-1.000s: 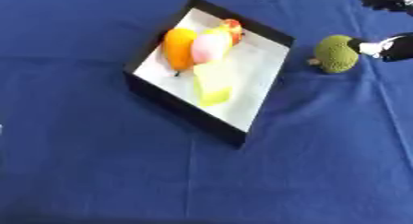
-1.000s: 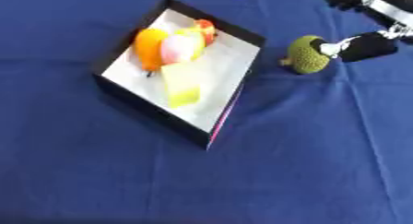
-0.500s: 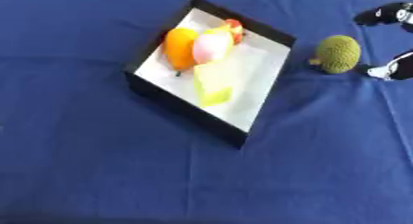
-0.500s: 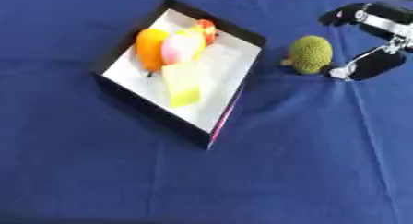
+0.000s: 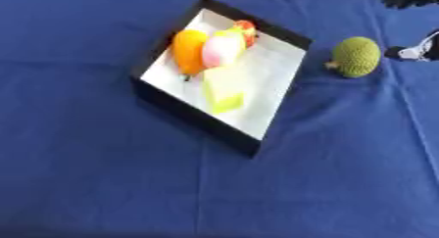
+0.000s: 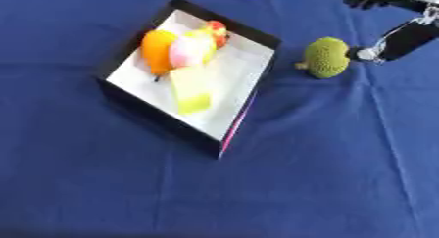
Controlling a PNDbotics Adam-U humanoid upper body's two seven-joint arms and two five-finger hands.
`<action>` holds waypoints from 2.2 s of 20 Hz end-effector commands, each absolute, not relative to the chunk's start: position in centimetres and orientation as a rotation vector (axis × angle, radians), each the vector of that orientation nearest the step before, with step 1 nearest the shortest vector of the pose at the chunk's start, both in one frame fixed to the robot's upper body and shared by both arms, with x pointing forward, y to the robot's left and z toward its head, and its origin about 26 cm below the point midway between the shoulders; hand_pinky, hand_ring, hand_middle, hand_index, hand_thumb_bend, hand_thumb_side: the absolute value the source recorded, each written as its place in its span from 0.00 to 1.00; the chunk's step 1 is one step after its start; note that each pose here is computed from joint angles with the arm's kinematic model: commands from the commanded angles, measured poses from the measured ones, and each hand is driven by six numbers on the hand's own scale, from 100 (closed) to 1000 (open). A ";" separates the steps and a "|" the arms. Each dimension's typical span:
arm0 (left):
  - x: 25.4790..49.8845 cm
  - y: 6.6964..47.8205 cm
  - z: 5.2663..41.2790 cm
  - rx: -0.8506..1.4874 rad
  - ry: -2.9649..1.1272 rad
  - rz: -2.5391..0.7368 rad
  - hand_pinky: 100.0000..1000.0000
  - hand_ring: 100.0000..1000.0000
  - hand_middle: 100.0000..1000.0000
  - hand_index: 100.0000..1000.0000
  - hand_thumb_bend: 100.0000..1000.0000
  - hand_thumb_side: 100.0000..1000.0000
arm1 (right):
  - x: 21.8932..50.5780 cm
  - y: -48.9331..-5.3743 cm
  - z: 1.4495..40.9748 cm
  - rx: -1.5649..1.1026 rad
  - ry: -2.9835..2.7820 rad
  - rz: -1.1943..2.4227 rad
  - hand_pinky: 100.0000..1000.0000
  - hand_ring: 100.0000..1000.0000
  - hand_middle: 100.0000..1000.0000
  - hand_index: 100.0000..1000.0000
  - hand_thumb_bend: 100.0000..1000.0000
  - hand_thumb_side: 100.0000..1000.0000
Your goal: Pick up objects on the table and place them in the box.
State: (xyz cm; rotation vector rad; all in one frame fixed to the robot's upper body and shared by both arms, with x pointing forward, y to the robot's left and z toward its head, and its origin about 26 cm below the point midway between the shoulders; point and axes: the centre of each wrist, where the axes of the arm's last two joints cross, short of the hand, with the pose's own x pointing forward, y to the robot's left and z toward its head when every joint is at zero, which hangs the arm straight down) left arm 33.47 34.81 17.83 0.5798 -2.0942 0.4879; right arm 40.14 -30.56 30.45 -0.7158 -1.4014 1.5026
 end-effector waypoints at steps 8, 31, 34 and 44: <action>33.4 34.9 19.0 0.580 -2.130 0.473 0.70 0.77 0.85 0.85 0.10 0.67 | 42.5 -31.1 31.5 -0.699 -1.307 1.583 0.95 0.92 0.86 0.91 0.35 0.07; 33.6 34.6 19.2 0.542 -2.139 0.470 0.70 0.75 0.86 0.85 0.10 0.67 | 46.2 -30.7 26.5 -0.693 -1.258 1.572 0.95 0.91 0.86 0.91 0.35 0.05; 33.6 34.5 19.3 0.537 -2.141 0.472 0.71 0.75 0.86 0.85 0.10 0.67 | 46.5 -30.7 26.0 -0.715 -1.248 1.571 0.95 0.91 0.86 0.91 0.35 0.06; 33.7 34.5 19.2 0.531 -2.139 0.468 0.71 0.75 0.86 0.85 0.09 0.68 | 46.9 -30.5 25.1 -0.757 -1.314 1.511 0.85 0.71 0.50 0.63 0.36 0.07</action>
